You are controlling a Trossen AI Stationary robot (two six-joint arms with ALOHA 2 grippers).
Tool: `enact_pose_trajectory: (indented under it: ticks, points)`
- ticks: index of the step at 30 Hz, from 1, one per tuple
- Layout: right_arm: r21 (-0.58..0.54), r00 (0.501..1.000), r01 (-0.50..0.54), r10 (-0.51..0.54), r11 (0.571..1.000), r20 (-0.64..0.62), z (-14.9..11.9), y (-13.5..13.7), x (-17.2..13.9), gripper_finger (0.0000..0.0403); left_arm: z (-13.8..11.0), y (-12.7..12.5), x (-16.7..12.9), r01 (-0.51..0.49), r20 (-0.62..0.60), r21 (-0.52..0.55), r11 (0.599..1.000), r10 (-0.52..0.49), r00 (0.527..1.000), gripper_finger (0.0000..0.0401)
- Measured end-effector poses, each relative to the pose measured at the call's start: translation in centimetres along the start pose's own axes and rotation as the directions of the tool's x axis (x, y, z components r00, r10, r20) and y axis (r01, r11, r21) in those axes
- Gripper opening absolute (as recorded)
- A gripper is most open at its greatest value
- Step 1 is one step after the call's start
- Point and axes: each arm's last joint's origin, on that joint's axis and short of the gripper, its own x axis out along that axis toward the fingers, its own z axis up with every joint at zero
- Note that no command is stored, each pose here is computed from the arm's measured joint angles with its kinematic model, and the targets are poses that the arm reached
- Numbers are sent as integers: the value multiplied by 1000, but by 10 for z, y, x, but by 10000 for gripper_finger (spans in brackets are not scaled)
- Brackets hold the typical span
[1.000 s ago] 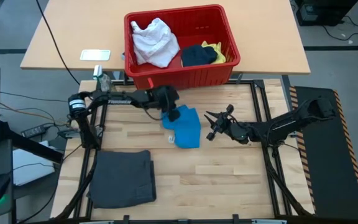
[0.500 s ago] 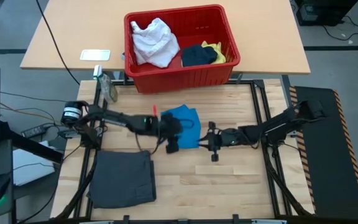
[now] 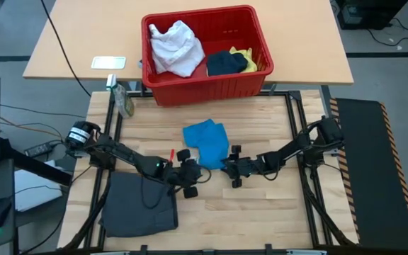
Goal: Fold laundry
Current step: Fold the light blue shorts
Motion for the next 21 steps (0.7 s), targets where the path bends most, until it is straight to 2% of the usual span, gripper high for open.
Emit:
enact_pose_trajectory:
  ticks: [4,9,10,12,14,17,21]
  points:
    - [156,1000,-8,11,988,-20,-3,-2,4,149,-3,-3,-2,1,-21,-19,1000,-2,1000,130]
    - [254,997,-68,75,965,-18,1,-6,-3,28,-1,-3,-3,17,-5,-142,990,-18,1000,130]
    - [264,996,-84,91,961,-16,2,-8,-6,18,1,-4,-4,36,-7,-146,989,-38,999,130]
    - [314,991,-132,133,940,18,9,-10,-13,20,5,-5,-6,77,-5,-142,987,-79,997,130]
    - [364,973,-229,202,903,111,22,-13,-22,23,9,-8,-8,96,6,-140,985,-96,995,130]
    - [394,915,-390,300,832,271,44,-17,-39,13,19,-14,-13,122,45,-144,982,-116,992,130]
    - [386,867,-468,329,795,375,60,-19,-60,10,33,-26,-25,162,86,-89,983,-154,984,130]
